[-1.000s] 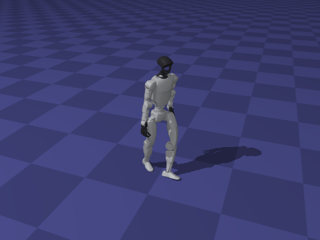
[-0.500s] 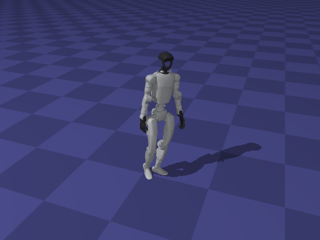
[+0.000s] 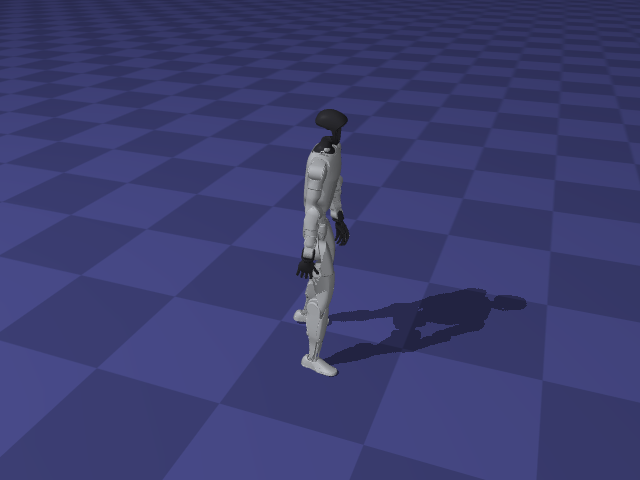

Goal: Kungfu

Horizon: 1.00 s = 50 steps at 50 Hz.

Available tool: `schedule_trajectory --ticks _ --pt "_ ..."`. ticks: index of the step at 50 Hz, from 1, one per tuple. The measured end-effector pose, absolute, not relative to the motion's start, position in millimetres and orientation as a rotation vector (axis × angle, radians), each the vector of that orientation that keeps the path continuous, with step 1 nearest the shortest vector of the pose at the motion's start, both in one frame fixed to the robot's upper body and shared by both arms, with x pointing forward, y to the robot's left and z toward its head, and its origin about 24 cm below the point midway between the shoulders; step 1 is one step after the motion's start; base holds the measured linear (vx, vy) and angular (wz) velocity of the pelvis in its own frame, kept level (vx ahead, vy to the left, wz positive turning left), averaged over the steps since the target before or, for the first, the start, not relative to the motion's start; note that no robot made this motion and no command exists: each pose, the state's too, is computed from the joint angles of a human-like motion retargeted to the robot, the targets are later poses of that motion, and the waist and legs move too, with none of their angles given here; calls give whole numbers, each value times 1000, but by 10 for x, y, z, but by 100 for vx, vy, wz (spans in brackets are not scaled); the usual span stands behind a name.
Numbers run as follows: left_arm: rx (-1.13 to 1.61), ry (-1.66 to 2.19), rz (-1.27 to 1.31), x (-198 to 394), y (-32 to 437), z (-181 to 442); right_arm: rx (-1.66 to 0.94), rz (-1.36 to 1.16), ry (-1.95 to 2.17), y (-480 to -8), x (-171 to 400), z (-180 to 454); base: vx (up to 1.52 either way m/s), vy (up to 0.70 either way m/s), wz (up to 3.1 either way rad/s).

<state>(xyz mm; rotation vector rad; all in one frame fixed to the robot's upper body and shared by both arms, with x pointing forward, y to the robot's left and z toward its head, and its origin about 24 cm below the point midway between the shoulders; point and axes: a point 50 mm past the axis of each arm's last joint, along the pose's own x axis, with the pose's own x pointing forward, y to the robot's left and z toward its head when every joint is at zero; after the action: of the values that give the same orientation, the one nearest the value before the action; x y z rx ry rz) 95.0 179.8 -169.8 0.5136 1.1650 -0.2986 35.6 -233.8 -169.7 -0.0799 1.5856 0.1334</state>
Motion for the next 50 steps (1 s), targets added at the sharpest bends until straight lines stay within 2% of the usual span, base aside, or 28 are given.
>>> schedule_trajectory --ticks 8,12,15,20,25,29,32,37,43,50 --pt "296 1660 120 -436 2201 -1699 -616 165 1462 -3237 1002 -1279 -11 -9 110" --pt "216 1709 191 -693 2229 -1657 -793 144 1475 -3386 1169 -1158 -14 11 -5" --pt "229 1675 125 -662 2203 -1668 -801 142 1497 -3409 1194 -1133 -14 16 63" --pt "353 1552 -74 -276 2139 -1734 -670 110 1439 -3247 1153 -1239 -15 30 101" --pt "463 1344 -305 376 1906 -1775 -428 82 1351 -2904 1011 -1429 -9 48 69" --pt "504 1172 -451 866 1738 -1719 -296 154 1332 -2486 885 -1591 -15 60 42" --pt "550 1106 -510 1024 1743 -1676 -295 244 1360 -2199 732 -1690 -10 37 53" --pt "574 1142 -456 911 1882 -1690 -421 411 1428 -1887 494 -1780 -7 22 5" --pt "374 1399 -291 415 2109 -1743 -533 226 1358 -1804 433 -1793 -5 13 15" --pt "68 1557 12 -46 2063 -1759 -256 419 1460 -1710 375 -1802 -4 3 -39"
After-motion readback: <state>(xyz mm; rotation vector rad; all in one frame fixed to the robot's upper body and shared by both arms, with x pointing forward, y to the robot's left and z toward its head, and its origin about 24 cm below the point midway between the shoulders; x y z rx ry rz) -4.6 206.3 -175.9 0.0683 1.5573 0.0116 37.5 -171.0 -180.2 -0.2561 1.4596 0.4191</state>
